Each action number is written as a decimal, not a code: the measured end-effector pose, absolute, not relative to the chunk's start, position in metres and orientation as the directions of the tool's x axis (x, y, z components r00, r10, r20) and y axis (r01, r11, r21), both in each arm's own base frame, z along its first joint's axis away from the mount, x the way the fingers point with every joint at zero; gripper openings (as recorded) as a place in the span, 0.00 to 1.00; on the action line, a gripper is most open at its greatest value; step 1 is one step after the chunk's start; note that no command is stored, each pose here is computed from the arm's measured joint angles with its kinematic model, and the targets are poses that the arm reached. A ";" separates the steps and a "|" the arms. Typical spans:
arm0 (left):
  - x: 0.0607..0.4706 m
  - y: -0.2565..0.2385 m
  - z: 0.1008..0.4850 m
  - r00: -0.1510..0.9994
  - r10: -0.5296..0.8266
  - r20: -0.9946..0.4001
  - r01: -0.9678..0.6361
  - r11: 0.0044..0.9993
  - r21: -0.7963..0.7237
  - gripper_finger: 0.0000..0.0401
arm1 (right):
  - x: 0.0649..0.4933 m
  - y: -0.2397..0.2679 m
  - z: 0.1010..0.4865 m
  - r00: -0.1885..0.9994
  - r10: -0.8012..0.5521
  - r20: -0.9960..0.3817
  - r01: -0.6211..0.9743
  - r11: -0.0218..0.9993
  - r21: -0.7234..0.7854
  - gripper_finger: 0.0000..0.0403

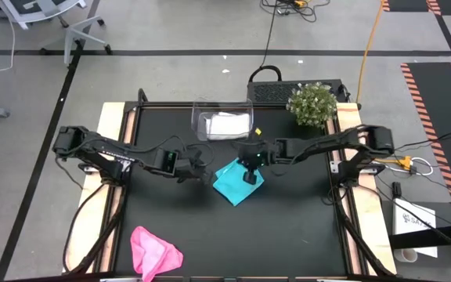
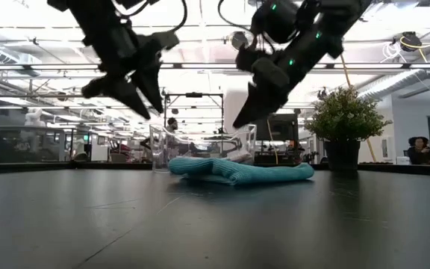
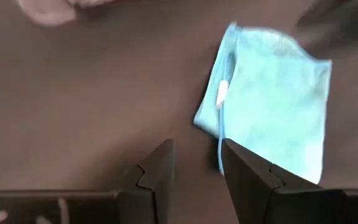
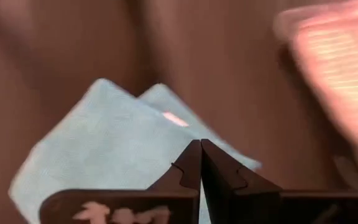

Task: Fold microfiber towels
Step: Fold the blue microfiber towel

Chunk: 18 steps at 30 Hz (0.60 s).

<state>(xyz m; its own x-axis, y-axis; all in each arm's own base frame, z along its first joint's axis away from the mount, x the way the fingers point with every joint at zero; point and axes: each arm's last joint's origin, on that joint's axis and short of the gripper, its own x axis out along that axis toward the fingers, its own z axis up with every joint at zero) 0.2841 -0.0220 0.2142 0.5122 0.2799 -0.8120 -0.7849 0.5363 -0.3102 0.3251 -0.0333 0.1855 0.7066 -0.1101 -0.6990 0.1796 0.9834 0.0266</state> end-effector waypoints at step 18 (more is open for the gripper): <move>0.280 -0.033 0.195 0.562 0.205 -0.801 -0.758 0.516 -0.399 0.34 | 0.332 -0.020 0.125 0.527 -0.005 -0.850 0.141 0.987 0.081 0.00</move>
